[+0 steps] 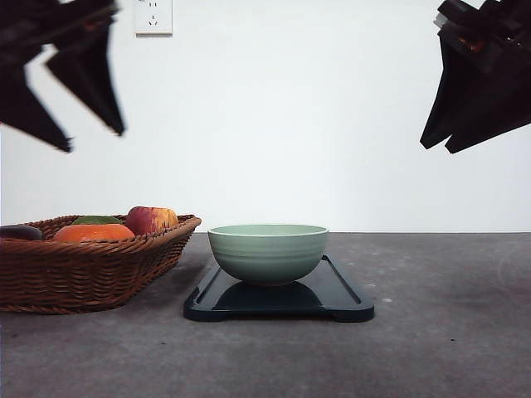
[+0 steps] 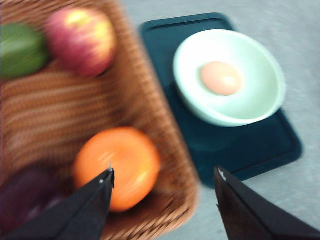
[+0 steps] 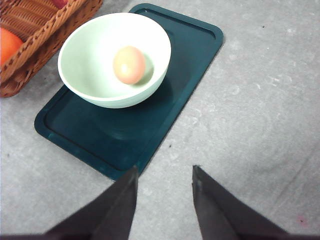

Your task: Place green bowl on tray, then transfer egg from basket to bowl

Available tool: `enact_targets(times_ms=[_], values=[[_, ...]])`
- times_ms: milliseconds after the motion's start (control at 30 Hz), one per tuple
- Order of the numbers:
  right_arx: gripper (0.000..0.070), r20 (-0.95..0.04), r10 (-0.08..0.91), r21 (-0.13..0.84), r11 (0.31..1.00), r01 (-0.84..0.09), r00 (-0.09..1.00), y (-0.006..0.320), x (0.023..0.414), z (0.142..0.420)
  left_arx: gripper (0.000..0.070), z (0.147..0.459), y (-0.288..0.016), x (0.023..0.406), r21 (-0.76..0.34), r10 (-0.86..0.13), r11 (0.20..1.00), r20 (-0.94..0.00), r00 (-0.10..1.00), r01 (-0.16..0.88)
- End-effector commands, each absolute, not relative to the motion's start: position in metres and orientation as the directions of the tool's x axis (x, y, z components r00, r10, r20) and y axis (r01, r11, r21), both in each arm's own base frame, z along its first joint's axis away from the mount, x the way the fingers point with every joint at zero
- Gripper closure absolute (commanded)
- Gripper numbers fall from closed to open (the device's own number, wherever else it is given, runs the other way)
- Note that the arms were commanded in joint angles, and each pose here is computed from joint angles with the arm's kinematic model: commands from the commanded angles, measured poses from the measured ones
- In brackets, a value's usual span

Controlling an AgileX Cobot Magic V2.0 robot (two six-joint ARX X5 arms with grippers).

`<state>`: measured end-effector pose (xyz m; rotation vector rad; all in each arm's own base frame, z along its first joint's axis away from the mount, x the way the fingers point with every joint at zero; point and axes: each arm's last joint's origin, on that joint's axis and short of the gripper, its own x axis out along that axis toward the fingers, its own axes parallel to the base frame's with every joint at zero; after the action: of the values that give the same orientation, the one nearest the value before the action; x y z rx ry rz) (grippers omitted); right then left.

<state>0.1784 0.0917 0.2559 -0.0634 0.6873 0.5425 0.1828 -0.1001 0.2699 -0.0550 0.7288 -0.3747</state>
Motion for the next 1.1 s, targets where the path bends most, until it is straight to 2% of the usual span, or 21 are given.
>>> enact_targets(times_ms=[0, 200, 233, 267, 300, 800, 900, 1067], values=[[0.0487, -0.614, 0.456, 0.111, 0.858, -0.502, 0.644, 0.093, 0.180, 0.257, 0.0301, 0.268, -0.097, 0.181, -0.204, -0.352, 0.935, -0.632, 0.691, 0.289], [0.0487, -0.620, 0.454, 0.112, 0.858, -0.501, 0.639, 0.093, 0.179, 0.256, 0.0313, 0.268, -0.090, 0.173, -0.193, -0.335, 0.941, -0.648, 0.684, 0.278], [0.0547, -0.620, 0.454, 0.112, 0.858, -0.501, 0.640, 0.093, 0.179, 0.256, 0.0410, 0.268, -0.090, 0.173, -0.193, -0.335, 0.941, -0.647, 0.684, 0.279], [0.0618, -0.619, 0.455, 0.112, 0.858, -0.501, 0.641, 0.093, 0.179, 0.256, 0.0541, 0.268, -0.090, 0.173, -0.193, -0.336, 0.941, -0.647, 0.685, 0.279], [0.0700, -0.617, 0.456, 0.112, 0.858, -0.502, 0.641, 0.093, 0.180, 0.256, 0.0699, 0.268, -0.090, 0.173, -0.194, -0.336, 0.941, -0.646, 0.686, 0.278], [0.0684, -0.604, 0.465, 0.115, 0.854, -0.507, 0.647, 0.093, 0.180, 0.258, 0.0699, 0.269, -0.090, 0.172, -0.192, -0.339, 0.940, -0.640, 0.690, 0.283], [0.0684, -0.604, 0.466, 0.115, 0.854, -0.508, 0.647, 0.093, 0.180, 0.258, 0.0699, 0.271, -0.081, 0.168, -0.100, -0.324, 0.939, -0.581, 0.747, 0.329], [0.0684, -0.604, 0.465, 0.115, 0.854, -0.507, 0.647, 0.093, 0.180, 0.258, 0.0699, 0.252, -0.051, 0.149, -0.128, -0.283, 0.959, -0.416, 0.864, 0.253]])
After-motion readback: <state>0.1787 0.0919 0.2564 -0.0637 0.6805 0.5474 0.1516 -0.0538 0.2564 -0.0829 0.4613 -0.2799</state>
